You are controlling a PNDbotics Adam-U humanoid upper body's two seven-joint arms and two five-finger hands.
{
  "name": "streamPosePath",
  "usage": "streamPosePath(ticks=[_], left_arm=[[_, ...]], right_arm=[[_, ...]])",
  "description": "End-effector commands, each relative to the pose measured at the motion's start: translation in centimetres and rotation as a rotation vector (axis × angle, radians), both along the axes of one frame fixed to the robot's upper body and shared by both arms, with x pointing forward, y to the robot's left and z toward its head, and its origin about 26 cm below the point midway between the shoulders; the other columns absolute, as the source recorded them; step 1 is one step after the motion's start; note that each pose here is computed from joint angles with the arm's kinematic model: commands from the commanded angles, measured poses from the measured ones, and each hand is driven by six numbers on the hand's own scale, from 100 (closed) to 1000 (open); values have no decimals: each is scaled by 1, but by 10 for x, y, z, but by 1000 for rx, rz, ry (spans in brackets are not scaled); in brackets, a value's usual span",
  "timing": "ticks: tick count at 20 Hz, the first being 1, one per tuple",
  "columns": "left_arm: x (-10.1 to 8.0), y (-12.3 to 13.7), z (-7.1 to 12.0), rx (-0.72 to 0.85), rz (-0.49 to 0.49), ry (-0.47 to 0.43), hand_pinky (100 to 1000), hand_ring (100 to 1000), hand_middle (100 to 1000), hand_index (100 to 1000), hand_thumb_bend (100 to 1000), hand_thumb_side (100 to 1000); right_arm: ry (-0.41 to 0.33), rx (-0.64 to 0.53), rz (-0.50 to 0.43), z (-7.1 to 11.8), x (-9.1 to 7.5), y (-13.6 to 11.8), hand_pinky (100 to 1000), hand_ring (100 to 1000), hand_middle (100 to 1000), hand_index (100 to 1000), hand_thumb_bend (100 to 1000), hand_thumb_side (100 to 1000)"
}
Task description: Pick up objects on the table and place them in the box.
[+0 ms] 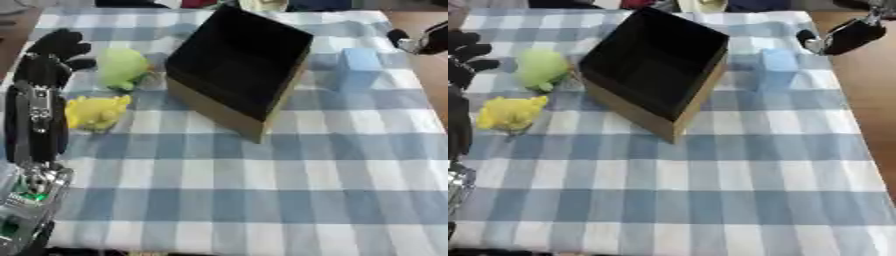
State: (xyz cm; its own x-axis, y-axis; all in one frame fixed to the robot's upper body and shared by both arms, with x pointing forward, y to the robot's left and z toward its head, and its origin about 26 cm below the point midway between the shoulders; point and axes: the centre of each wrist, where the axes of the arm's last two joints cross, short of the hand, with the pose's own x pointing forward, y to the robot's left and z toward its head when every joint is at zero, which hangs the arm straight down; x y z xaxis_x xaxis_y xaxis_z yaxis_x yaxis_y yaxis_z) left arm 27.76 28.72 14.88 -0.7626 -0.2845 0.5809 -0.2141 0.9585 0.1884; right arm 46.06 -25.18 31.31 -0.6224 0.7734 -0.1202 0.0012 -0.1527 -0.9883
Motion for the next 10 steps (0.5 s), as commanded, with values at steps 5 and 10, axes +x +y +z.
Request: streamPosePath(ticks=[5, 10], left_arm=[[-3, 4, 5, 16, 9, -25, 704, 766, 740, 841, 154, 895], [-5, 5, 2, 21, 20, -25, 704, 767, 739, 837, 147, 895]], right_arm=[[6, -112, 27, 13, 2, -4, 964, 1000, 966, 993, 155, 328], [29, -154, 26, 9, 8, -1, 965, 1000, 969, 996, 195, 359]])
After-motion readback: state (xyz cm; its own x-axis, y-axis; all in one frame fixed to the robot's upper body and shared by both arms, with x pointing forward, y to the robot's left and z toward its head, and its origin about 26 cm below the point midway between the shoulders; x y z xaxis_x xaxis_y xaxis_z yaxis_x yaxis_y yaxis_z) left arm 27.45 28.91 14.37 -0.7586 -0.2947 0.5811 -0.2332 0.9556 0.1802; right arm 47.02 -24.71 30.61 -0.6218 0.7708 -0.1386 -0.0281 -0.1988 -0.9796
